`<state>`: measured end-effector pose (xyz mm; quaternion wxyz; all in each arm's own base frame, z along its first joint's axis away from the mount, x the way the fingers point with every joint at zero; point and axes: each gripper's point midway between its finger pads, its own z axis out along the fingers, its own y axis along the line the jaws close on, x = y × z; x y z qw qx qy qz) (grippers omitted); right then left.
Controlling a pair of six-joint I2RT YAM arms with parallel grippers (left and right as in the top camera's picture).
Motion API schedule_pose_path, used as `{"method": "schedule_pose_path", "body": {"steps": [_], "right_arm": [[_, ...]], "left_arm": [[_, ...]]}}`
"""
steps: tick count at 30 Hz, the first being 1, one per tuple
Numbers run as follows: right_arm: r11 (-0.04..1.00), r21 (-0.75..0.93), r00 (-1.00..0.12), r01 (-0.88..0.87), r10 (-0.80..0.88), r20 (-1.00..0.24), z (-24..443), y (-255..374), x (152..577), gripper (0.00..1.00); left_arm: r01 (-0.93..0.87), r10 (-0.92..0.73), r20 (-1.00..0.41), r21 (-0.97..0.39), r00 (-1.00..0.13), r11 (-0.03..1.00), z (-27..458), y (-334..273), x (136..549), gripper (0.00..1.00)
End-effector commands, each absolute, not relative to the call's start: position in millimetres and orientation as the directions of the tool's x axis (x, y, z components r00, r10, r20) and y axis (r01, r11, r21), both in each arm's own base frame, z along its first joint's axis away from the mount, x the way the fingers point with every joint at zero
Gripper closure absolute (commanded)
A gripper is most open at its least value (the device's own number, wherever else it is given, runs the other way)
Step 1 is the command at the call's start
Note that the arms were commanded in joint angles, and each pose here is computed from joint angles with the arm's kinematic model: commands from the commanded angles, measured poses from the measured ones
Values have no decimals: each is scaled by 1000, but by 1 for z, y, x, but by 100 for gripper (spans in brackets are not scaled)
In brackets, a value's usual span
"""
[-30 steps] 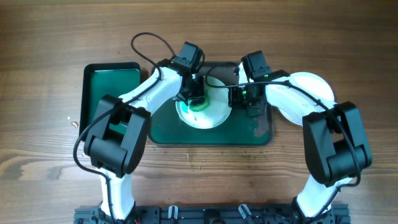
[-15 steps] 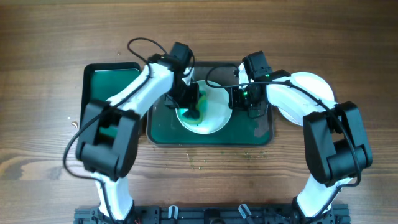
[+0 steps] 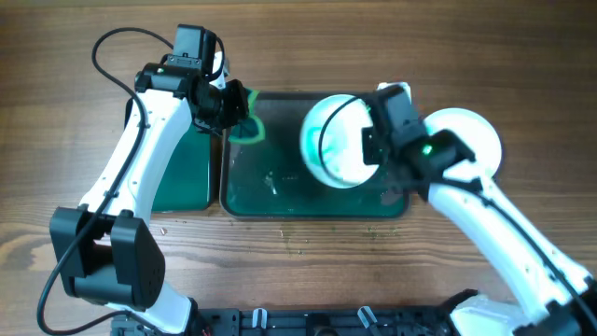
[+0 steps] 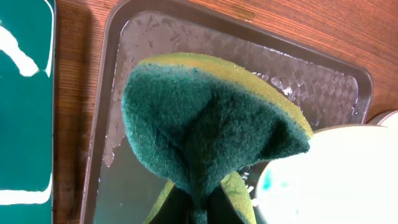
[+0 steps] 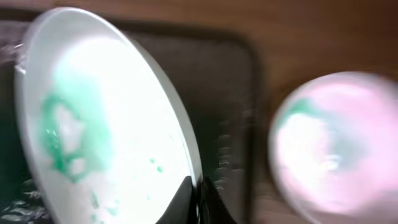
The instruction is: Clean dirty plates on tray and stack at the side
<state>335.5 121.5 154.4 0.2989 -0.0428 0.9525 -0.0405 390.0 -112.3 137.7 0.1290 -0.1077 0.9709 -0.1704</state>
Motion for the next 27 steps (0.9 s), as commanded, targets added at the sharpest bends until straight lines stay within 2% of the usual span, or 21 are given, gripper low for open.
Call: {"method": "schedule_pose_path", "body": {"steps": [1, 4, 8, 11, 13, 15, 16, 17, 21, 27], "right_arm": [[898, -411, -662, 160, -211, -720, 212, 90, 336, 96], [811, -542, -566, 221, -346, -748, 242, 102, 324, 96], [717, -653, -487, 245, -491, -722, 268, 118, 309, 96], [703, -671, -474, 235, -520, -710, 271, 124, 306, 96], [733, -650, -481, 199, -505, -717, 264, 130, 307, 96], [837, -533, -514, 126, -404, -757, 243, 141, 310, 96], [939, -336, -593, 70, -232, -771, 213, 154, 312, 96], [978, -199, -661, 56, -113, -742, 193, 162, 313, 96], [995, 44, -783, 88, 96, -615, 143, 173, 319, 96], [960, 216, -850, 176, 259, -458, 71, 183, 338, 96]], "left_arm": [[-177, -264, -220, -348, -939, 920, 137, -111, 392, 96], [-177, -264, -220, -348, -939, 921, 137, -111, 392, 96], [-177, -264, -220, -348, -939, 921, 137, -111, 392, 96], [-177, -264, -220, -348, -939, 921, 137, -111, 392, 96], [-177, -264, -220, -348, -939, 921, 137, -111, 392, 96], [-177, -264, -220, -348, -939, 921, 137, -111, 392, 96], [-177, -264, -219, -348, -939, 921, 137, -111, 392, 96], [-177, -264, -219, -348, -939, 920, 137, -111, 391, 96], [-178, -264, -218, -348, -940, 921, 137, -111, 391, 96], [-192, -278, -212, -350, -937, 917, 137, -111, 391, 96]]}}
